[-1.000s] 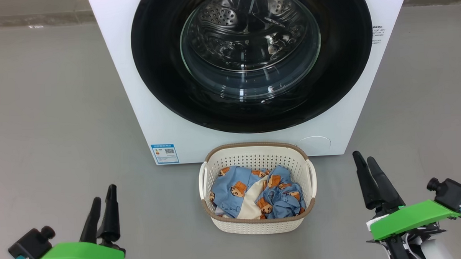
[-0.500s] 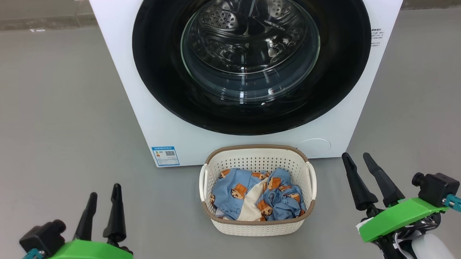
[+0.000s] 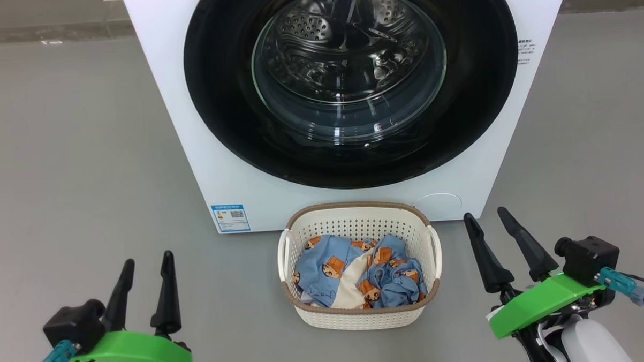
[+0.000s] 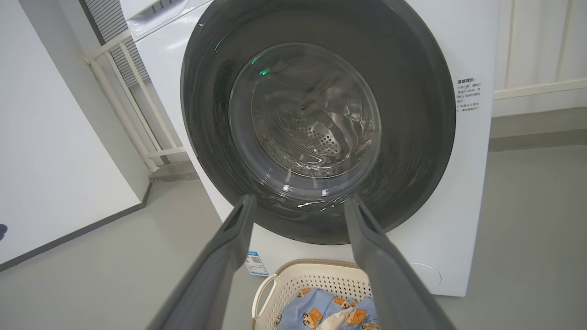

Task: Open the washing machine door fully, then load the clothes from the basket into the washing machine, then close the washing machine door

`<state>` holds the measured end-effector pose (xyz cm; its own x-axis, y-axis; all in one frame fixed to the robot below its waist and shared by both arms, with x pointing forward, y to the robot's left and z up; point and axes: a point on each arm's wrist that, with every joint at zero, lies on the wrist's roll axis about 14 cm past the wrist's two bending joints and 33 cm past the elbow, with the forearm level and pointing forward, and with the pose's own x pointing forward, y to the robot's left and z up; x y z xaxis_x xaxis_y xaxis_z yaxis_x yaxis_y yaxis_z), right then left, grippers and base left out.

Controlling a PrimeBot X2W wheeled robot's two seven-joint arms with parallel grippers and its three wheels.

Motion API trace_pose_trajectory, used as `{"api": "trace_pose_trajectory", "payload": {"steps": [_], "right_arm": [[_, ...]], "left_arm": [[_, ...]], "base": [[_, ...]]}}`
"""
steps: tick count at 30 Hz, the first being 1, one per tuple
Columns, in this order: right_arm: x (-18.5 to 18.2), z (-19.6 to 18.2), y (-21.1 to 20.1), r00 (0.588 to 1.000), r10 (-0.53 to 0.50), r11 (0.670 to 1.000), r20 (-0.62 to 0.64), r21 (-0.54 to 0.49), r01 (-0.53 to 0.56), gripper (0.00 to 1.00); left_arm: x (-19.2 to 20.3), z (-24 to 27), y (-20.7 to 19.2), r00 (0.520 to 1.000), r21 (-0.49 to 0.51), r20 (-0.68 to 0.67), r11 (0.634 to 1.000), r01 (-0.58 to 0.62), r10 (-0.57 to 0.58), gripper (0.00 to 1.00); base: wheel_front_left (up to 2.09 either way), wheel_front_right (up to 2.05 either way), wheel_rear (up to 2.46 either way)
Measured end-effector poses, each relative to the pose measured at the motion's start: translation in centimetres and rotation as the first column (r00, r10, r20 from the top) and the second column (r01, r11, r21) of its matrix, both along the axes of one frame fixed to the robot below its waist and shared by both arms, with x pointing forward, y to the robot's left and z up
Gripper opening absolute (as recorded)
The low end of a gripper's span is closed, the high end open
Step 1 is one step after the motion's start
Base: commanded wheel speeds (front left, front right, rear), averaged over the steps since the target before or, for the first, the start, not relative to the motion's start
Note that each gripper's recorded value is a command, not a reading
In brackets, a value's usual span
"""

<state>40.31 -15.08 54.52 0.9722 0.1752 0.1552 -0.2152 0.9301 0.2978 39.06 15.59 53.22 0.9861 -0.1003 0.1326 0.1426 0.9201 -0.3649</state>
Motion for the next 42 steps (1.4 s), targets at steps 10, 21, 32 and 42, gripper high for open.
{"api": "trace_pose_trajectory", "payload": {"steps": [10,21,32,42], "right_arm": [[0.3,0.5,0.3,0.999,0.005,0.994,0.042,-0.109,0.000,1.00],[0.4,1.1,0.6,0.997,0.014,0.984,0.081,-0.180,0.001,1.00],[0.5,0.9,0.2,0.997,0.004,0.984,0.072,-0.179,0.009,1.00],[0.6,0.4,-0.1,0.998,-0.006,0.984,0.058,-0.179,0.016,1.00]], "left_arm": [[0.3,-0.2,-0.3,1.000,0.097,0.014,0.995,0.003,-0.004,1.00],[0.4,0.1,-0.2,0.999,0.148,0.040,0.989,-0.008,0.002,1.00],[0.4,-0.4,-0.1,1.000,0.141,0.024,0.990,-0.012,0.009,1.00],[0.4,-0.5,-0.1,1.000,0.141,0.021,0.990,-0.012,0.009,1.00]], "base": [[0.00,0.00,0.00],[0.00,0.00,0.00],[0.00,0.00,0.00],[0.00,0.00,0.00]]}}
